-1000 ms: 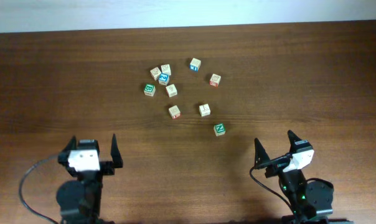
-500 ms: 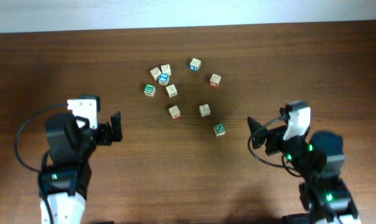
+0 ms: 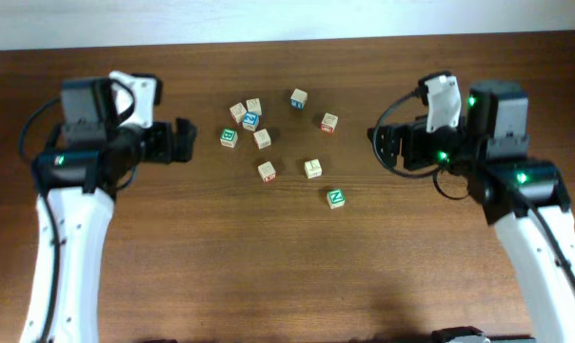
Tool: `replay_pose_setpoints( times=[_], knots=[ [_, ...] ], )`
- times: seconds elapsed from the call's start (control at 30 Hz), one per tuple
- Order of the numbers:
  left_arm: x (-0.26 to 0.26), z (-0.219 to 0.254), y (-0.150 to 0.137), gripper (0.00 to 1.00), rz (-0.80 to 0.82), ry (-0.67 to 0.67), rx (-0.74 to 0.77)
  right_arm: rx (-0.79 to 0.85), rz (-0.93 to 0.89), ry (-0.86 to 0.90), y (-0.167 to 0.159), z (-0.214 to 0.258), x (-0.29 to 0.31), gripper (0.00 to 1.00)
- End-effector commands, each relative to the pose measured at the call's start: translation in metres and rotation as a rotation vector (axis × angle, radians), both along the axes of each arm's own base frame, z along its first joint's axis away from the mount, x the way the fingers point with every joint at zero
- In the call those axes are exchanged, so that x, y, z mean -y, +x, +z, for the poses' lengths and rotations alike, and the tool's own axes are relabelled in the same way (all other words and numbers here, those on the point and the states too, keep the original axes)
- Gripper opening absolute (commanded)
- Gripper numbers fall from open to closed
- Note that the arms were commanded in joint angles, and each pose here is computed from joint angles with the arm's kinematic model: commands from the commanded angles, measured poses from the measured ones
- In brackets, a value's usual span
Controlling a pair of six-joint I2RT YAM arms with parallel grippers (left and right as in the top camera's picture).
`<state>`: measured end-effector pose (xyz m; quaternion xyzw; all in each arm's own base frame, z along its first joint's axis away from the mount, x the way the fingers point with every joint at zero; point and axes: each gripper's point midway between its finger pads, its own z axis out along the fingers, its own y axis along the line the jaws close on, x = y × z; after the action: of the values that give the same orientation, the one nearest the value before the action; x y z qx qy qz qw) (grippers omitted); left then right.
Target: Rotate 5 blocks
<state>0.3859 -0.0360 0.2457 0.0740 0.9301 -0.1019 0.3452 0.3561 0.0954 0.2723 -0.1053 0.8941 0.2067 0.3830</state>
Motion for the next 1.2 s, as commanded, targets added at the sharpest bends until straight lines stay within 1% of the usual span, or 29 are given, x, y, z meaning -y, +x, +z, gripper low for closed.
replay_pose_setpoints(
  times=[0.0,0.1,0.2,0.37,0.47,0.53,0.57,0.6,0.63,0.67,0.7,0.73,0.8,0.83,0.93,1.0,1.07,1.13,1.17],
  knots=[
    [0.047,-0.010,0.006,0.99,-0.141,-0.005,-0.042,-0.035,0.055,0.030,0.006,0.008,-0.012,0.98],
    [0.075,-0.029,0.007,0.99,-0.214,-0.019,-0.095,-0.118,0.055,0.026,0.004,-0.005,-0.012,0.98],
    [0.097,-0.041,0.003,0.99,-0.279,-0.067,-0.139,-0.177,0.066,0.038,-0.001,-0.016,-0.014,0.98],
    [0.107,-0.044,0.001,0.99,-0.306,-0.074,-0.146,-0.232,0.140,0.132,-0.002,-0.024,-0.032,0.98],
    [0.110,-0.043,0.000,0.99,-0.318,-0.089,-0.144,-0.312,0.126,0.120,0.006,-0.051,-0.039,0.87],
    [0.111,-0.041,0.004,0.99,-0.315,-0.094,-0.129,-0.357,0.078,0.100,0.016,-0.070,-0.045,0.83],
    [0.110,-0.041,0.008,0.99,-0.270,-0.114,-0.133,-0.364,0.063,0.078,0.022,-0.079,-0.051,0.81],
    [0.106,-0.043,0.013,0.93,-0.202,-0.121,-0.146,-0.366,0.040,0.056,0.029,-0.088,-0.055,0.79],
    [0.097,-0.049,0.020,0.86,-0.083,-0.131,-0.174,-0.365,0.017,0.031,0.036,-0.098,-0.062,0.79],
    [0.094,-0.057,0.025,0.86,-0.029,-0.139,-0.201,-0.364,-0.005,0.004,0.043,-0.109,-0.071,0.79],
    [0.095,-0.064,0.029,0.84,-0.025,-0.135,-0.217,-0.366,-0.015,-0.014,0.047,-0.117,-0.077,0.78],
    [0.093,-0.071,0.032,0.79,0.004,-0.132,-0.236,-0.368,-0.022,-0.035,0.050,-0.126,-0.082,0.78],
    [0.082,-0.086,0.036,0.68,0.105,-0.105,-0.276,-0.385,-0.032,-0.065,0.054,-0.146,-0.092,0.74],
    [0.075,-0.093,0.038,0.65,0.148,-0.079,-0.289,-0.399,-0.015,-0.073,0.054,-0.158,-0.101,0.72],
    [0.059,-0.104,0.038,0.64,0.215,-0.009,-0.305,-0.421,0.020,-0.090,0.054,-0.181,-0.118,0.61],
    [0.054,-0.111,0.036,0.64,0.231,0.023,-0.325,-0.421,0.037,-0.105,0.055,-0.195,-0.129,0.57],
    [0.053,-0.122,0.034,0.65,0.234,0.032,-0.357,-0.428,-0.012,-0.159,0.057,-0.211,-0.126,0.53],
    [0.052,-0.128,0.032,0.65,0.235,0.039,-0.376,-0.438,-0.022,-0.181,0.058,-0.219,-0.123,0.52],
    [0.051,-0.128,0.032,0.65,0.239,0.039,-0.381,-0.445,-0.025,-0.189,0.057,-0.224,-0.122,0.49]
  ],
)
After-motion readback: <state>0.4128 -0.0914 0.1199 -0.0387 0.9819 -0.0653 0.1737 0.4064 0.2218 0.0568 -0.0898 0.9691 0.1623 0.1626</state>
